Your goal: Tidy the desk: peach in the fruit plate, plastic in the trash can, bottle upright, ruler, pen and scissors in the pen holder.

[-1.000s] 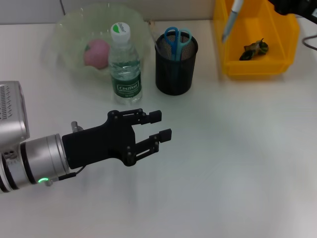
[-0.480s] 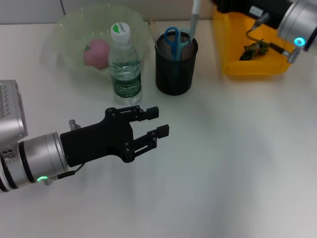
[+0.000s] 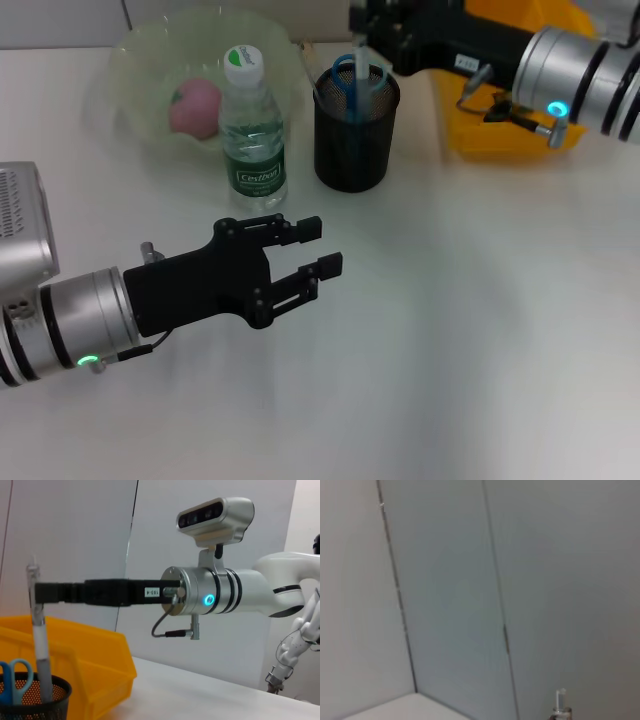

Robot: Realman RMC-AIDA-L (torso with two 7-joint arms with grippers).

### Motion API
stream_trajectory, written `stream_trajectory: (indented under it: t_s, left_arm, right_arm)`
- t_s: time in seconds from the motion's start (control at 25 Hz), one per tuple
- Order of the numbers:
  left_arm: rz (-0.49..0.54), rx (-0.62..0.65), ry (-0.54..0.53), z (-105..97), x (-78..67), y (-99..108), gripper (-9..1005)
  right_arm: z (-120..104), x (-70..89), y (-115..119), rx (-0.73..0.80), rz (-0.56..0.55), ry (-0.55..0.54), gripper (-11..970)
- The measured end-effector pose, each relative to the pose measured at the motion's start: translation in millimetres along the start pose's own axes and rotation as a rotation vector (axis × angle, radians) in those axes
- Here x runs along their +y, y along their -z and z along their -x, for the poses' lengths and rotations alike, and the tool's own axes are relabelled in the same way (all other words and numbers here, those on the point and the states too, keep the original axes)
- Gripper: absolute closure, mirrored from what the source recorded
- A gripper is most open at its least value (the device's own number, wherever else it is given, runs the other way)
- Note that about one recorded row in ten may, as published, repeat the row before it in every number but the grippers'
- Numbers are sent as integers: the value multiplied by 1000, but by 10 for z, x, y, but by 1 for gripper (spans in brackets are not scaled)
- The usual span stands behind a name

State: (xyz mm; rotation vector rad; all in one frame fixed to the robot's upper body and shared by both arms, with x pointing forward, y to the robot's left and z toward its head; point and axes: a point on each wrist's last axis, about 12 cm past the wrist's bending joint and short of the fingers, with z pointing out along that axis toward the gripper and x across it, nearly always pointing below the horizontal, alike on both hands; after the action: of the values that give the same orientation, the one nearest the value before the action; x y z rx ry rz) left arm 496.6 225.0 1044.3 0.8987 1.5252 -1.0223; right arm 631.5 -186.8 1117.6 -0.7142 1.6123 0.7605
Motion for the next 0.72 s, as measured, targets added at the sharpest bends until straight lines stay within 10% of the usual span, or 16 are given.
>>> stream_trajectory:
  t_s: [0.28,0.72]
  left_arm:
    - [-6,3,-3,5,1,-14,539]
    - [-22,-15,6,9,-34,8,541]
  right_arm:
    - [-34,64,-41,37,30,25,752]
    - [64,109,525,-94,77,-48,402]
